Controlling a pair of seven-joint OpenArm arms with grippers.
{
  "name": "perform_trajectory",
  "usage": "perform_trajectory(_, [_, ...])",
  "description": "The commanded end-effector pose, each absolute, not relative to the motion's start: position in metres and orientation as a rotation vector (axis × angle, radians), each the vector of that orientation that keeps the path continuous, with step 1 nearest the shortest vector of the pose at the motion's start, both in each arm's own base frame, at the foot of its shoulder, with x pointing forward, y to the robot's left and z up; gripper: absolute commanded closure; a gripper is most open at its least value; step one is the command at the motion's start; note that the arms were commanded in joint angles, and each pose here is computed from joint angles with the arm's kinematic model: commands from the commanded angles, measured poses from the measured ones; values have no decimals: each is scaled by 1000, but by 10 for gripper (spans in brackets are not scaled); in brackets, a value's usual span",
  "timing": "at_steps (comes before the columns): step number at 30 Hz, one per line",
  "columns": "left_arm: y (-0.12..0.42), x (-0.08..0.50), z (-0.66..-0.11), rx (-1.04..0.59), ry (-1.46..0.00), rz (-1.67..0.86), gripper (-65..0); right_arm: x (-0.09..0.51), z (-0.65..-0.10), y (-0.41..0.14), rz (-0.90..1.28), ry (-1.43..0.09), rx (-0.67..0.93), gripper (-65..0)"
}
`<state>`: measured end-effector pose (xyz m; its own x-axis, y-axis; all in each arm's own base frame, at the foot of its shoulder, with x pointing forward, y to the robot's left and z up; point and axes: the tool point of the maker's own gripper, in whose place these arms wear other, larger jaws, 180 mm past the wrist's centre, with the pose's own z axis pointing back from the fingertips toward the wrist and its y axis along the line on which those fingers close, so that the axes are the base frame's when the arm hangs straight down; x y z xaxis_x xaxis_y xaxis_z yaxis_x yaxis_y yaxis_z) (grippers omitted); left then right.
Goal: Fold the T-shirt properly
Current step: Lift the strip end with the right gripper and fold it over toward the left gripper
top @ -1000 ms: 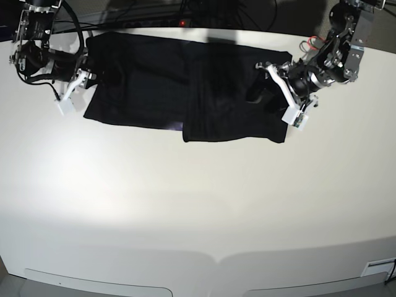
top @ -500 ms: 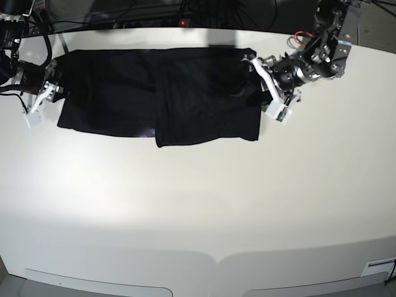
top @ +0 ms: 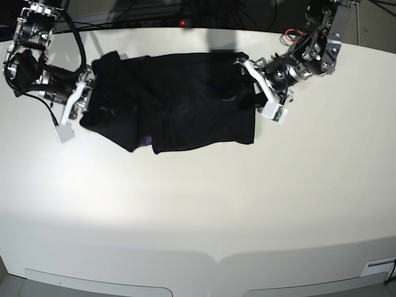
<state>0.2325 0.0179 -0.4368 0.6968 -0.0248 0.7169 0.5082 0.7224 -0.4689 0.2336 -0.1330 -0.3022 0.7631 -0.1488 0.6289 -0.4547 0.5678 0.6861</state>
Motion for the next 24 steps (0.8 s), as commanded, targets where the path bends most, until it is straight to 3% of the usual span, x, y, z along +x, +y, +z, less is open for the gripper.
perform_trajectory(1, [24, 214, -460, -648, -635, -369, -339, 242, -281, -124, 241, -770, 1006, 0])
perform_trajectory(15, [20, 212, -458, -665, -637, -383, -339, 267, -289, 41, 508, -748, 1012, 0])
perform_trajectory(24, [23, 215, -458, -659, -642, -383, -339, 244, -303, 79, 646, -657, 980, 0])
